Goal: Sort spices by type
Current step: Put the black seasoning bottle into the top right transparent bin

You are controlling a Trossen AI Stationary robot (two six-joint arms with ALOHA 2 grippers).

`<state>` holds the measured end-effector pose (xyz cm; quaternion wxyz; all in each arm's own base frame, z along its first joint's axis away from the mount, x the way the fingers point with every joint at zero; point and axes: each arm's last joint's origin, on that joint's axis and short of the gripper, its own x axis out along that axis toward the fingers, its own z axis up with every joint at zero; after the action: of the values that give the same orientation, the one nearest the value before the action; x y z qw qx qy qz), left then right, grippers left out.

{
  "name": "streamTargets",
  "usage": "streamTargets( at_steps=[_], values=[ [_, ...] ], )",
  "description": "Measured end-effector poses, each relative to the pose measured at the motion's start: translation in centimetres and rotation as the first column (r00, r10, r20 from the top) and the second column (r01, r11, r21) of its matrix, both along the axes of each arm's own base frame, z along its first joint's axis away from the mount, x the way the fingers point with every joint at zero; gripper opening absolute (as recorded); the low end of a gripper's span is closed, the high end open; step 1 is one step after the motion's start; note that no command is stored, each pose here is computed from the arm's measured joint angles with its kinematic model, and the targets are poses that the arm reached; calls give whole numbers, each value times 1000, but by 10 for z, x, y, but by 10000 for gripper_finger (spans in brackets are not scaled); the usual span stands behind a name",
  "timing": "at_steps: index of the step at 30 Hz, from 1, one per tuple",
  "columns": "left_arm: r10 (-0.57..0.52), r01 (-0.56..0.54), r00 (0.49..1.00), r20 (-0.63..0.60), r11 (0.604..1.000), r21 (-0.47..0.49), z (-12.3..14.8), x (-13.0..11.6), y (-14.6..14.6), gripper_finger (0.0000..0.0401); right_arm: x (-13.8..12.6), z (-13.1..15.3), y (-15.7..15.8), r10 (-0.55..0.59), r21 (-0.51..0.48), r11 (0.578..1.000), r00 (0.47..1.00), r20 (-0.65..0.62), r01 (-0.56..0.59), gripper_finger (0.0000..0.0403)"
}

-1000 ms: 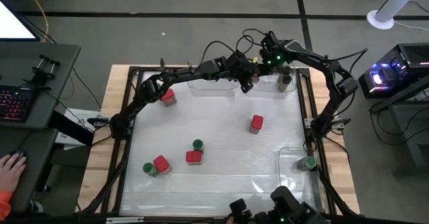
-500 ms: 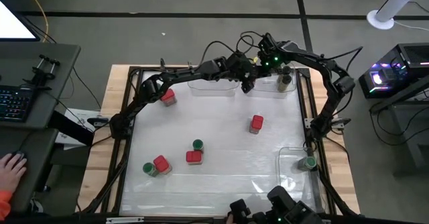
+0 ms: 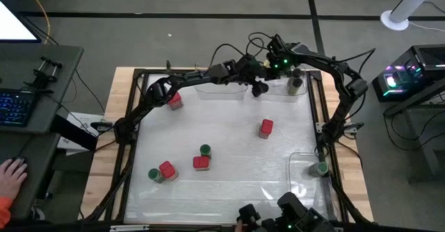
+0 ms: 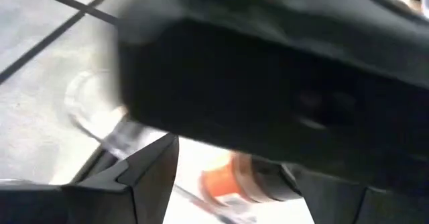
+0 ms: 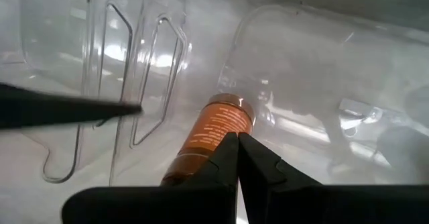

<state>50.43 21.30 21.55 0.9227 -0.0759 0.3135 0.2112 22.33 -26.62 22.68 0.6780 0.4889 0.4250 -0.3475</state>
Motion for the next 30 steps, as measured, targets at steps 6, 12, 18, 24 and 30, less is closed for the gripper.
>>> streamTargets(
  at_steps=[6, 12, 18, 24, 30],
  values=[
    [10, -9, 998, -55, 999, 35, -1, -6, 9, 267, 1, 1, -2, -4, -26, 1000, 1000, 10, 5, 0],
    [34, -31, 996, -83, 999, 44, 0, -11, 14, 267, 2, 2, -5, -9, -55, 998, 1000, 27, 11, 0],
    [41, -32, 997, -65, 991, 127, 30, -21, 18, 267, -8, 12, -15, -71, -145, 987, 997, -5, 70, 0],
    [76, -59, 994, -80, 978, 200, 83, -52, 20, 267, -21, 51, -18, -52, -268, 961, 997, 58, 66, 0],
    [90, -83, 993, -75, 992, 98, 129, -99, 9, 267, -17, 79, 8, 152, -337, 935, 983, 108, -107, 0]
  ],
)
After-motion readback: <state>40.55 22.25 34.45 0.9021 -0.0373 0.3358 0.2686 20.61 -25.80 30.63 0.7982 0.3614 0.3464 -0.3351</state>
